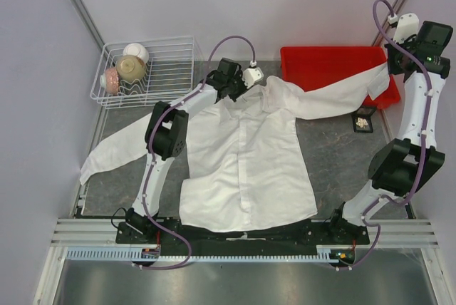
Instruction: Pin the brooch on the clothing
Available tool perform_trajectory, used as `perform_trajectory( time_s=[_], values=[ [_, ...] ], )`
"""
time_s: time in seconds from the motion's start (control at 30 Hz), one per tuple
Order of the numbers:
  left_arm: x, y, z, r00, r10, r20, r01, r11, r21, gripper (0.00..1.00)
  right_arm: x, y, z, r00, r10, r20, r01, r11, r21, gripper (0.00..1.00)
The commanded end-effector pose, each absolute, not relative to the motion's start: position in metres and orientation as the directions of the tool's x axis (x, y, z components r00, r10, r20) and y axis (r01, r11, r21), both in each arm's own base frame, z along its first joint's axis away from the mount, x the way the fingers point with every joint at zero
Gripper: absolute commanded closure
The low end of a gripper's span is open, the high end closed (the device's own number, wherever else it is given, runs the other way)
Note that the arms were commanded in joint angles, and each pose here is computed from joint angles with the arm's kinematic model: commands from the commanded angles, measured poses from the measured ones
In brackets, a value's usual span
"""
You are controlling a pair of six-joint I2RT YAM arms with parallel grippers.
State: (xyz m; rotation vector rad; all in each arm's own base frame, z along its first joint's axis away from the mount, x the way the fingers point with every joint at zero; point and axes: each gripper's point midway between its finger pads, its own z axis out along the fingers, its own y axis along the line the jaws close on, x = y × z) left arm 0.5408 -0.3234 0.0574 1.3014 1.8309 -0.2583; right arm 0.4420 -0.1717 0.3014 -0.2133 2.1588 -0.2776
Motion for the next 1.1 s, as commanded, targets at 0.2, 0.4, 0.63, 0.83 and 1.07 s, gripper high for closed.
perform_trajectory(
  time_s=[0.2,0.4,0.63,0.83,1.07],
  values=[
    [0.597,-0.291,0.117,-0.110,0.599,-0.793,0.685,0.624,0.376,0.98,0.514,-0.211,0.345,-0.416,-0.276,-0.866,0.135,0.923,-0.359,1.00],
    [0.610,-0.268,0.120,-0.154,0.576,-0.803,0.628,0.684,0.370,0.98,0.552,-0.218,0.335,-0.405,-0.317,-0.858,0.163,0.898,-0.408,1.00],
    [0.627,-0.252,0.133,-0.160,0.525,-0.836,0.553,0.749,0.365,0.98,0.579,-0.230,0.323,-0.403,-0.337,-0.851,0.215,0.869,-0.446,1.00],
    [0.638,-0.244,0.135,-0.158,0.512,-0.844,0.523,0.769,0.368,0.98,0.592,-0.236,0.319,-0.399,-0.372,-0.838,0.250,0.836,-0.489,1.00],
    [0.646,-0.242,0.133,-0.161,0.508,-0.846,0.504,0.780,0.372,0.98,0.618,-0.229,0.290,-0.417,-0.407,-0.813,0.245,0.811,-0.531,1.00]
  ],
)
